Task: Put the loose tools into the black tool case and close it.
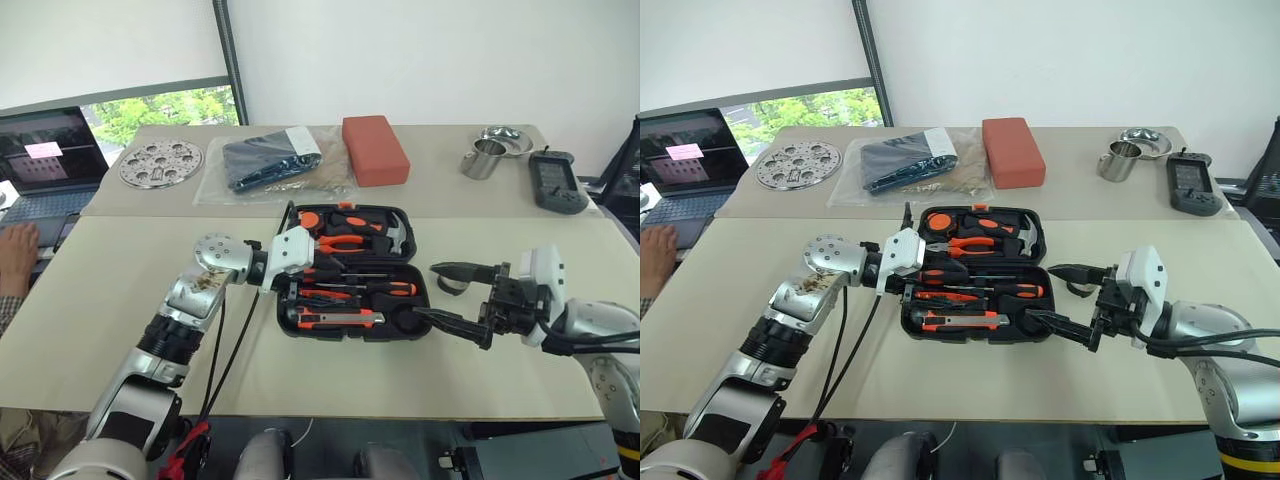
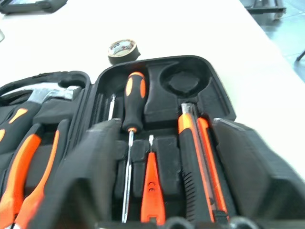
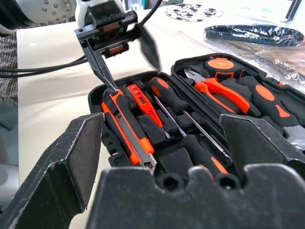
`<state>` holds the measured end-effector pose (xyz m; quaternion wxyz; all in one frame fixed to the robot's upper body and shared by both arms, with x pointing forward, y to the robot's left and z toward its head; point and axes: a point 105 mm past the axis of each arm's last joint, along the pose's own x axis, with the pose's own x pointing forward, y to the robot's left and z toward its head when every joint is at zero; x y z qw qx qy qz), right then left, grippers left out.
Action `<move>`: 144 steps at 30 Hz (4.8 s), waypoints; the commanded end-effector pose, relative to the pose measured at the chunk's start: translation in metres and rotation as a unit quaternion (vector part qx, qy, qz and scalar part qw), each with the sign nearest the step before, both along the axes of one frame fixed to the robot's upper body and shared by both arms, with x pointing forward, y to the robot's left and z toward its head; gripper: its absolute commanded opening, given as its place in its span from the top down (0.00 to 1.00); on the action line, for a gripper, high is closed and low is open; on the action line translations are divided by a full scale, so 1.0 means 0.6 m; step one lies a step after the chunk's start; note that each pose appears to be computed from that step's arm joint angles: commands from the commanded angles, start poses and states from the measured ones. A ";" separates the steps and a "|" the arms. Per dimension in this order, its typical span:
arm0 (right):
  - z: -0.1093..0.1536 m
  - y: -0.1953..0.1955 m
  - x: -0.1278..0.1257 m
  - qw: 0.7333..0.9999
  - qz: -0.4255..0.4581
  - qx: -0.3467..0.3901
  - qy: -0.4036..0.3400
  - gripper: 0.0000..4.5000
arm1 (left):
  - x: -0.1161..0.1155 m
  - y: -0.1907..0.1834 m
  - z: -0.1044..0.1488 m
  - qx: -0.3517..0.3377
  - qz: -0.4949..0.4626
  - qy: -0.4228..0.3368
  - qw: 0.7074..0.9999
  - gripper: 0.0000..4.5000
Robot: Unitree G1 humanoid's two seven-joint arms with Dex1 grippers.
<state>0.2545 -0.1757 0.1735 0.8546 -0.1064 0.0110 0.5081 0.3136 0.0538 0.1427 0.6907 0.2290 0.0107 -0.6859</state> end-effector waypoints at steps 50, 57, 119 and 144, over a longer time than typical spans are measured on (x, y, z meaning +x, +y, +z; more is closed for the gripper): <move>-0.040 -0.069 0.049 0.978 -0.121 -0.163 0.040 0.00 | 0.024 -0.005 0.033 -0.074 -0.011 0.017 0.997 0.69; -0.053 -0.102 0.091 0.951 -0.128 -0.262 0.105 0.00 | -0.024 0.024 0.103 -0.083 -0.004 0.025 0.996 0.13; -0.058 0.055 0.055 0.850 0.227 -0.473 0.049 0.99 | -0.062 0.088 0.096 -0.055 0.089 0.032 0.994 0.00; 0.042 0.044 0.158 0.956 0.045 -0.289 0.036 0.01 | 0.050 0.179 0.081 -0.164 0.334 0.077 0.925 0.00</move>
